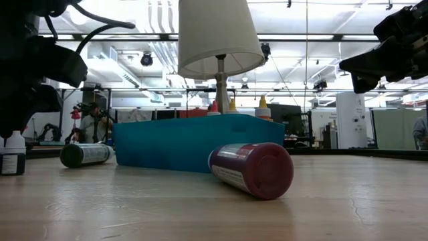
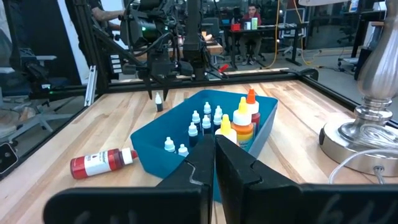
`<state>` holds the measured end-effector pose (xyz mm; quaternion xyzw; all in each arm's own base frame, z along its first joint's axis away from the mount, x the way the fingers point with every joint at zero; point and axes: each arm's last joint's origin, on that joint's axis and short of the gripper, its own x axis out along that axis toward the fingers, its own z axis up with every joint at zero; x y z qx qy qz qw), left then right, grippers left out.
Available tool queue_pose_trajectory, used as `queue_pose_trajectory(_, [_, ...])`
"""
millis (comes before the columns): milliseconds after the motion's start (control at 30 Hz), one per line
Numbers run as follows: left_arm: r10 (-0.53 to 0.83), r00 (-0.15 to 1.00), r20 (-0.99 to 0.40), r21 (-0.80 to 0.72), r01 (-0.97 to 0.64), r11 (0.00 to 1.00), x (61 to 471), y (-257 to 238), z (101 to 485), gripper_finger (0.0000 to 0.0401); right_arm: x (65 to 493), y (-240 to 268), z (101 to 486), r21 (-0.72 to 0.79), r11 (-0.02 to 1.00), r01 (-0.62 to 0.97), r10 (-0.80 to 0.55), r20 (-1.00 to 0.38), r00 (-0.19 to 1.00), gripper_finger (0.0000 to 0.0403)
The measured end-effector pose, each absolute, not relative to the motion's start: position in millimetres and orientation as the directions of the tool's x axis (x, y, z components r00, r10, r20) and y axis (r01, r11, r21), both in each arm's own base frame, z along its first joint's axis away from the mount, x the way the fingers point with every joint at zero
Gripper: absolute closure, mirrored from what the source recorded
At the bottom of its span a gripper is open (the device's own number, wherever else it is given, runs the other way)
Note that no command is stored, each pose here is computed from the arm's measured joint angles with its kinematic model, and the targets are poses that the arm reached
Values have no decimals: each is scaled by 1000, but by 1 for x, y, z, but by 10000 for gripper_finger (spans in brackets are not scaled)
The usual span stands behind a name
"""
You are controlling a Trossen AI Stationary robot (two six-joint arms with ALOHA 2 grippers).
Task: Pick & Place food coloring
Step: Put the small red food coloring bottle into the blue container
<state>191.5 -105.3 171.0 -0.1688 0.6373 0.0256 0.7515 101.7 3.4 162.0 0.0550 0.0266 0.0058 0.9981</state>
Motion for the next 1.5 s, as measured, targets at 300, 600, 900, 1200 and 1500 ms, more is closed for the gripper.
queue_pose_trajectory(300, [-165, 181, -970, -209, -259, 943, 190, -104, 168, 295, 102, 3, 162, 110, 994, -8, 14, -53, 999, 394])
queue_pose_trajectory(600, [-152, 191, -970, -199, -258, 946, 190, -103, 166, 363, 102, 3, 162, 110, 994, -8, 14, -53, 999, 394])
queue_pose_trajectory(900, [-154, 174, -973, -196, -255, 947, 185, -101, 174, 354, 102, 3, 162, 110, 994, -9, 14, -53, 999, 394])
queue_pose_trajectory(1200, [-108, 173, -979, -145, -217, 965, 183, -87, 209, 355, 102, 3, 162, 110, 994, -9, 14, -52, 999, 394])
queue_pose_trajectory(1500, [-88, 235, -968, -129, -169, 977, 199, -68, 234, 355, 102, 3, 162, 110, 994, -9, 15, -52, 999, 394])
